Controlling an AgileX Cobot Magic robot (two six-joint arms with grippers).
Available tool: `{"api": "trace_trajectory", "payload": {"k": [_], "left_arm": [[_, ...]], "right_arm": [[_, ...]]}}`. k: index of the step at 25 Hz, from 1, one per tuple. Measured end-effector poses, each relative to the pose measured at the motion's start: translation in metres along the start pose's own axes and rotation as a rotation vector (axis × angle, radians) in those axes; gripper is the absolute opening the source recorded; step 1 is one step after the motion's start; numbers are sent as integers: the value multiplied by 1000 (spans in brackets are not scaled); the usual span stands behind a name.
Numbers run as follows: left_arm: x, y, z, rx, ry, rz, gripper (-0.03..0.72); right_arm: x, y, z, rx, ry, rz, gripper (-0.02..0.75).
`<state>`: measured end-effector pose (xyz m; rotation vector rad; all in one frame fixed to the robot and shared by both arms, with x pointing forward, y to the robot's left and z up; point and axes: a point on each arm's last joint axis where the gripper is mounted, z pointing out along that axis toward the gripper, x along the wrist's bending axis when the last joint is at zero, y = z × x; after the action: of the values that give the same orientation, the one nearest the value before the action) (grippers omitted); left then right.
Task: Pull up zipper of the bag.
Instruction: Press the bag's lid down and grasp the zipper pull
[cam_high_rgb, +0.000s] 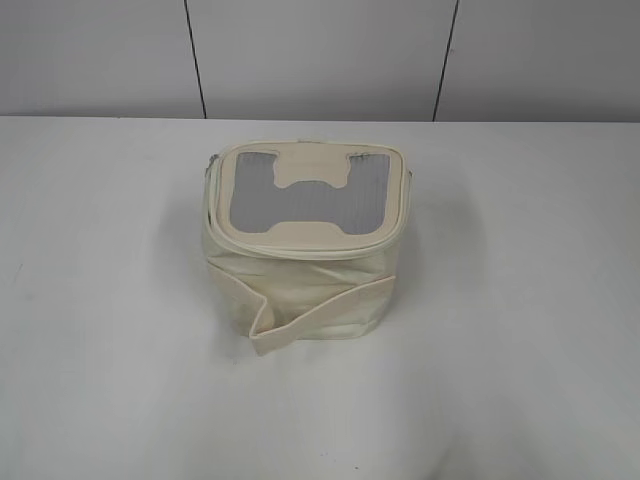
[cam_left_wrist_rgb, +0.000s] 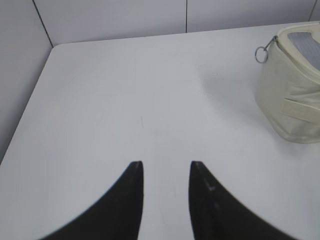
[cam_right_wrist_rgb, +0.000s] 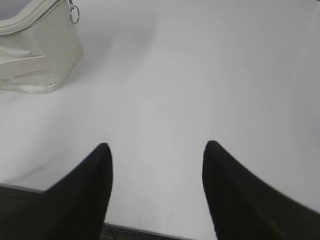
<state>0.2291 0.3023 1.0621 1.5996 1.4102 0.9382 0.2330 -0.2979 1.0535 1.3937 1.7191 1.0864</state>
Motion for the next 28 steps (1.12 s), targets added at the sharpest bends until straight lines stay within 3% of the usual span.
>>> {"api": "trace_trajectory", "payload": {"k": [28], "left_arm": [[0,0,0,0,0,0,239]], "right_arm": [[0,0,0,0,1,1,454]]}}
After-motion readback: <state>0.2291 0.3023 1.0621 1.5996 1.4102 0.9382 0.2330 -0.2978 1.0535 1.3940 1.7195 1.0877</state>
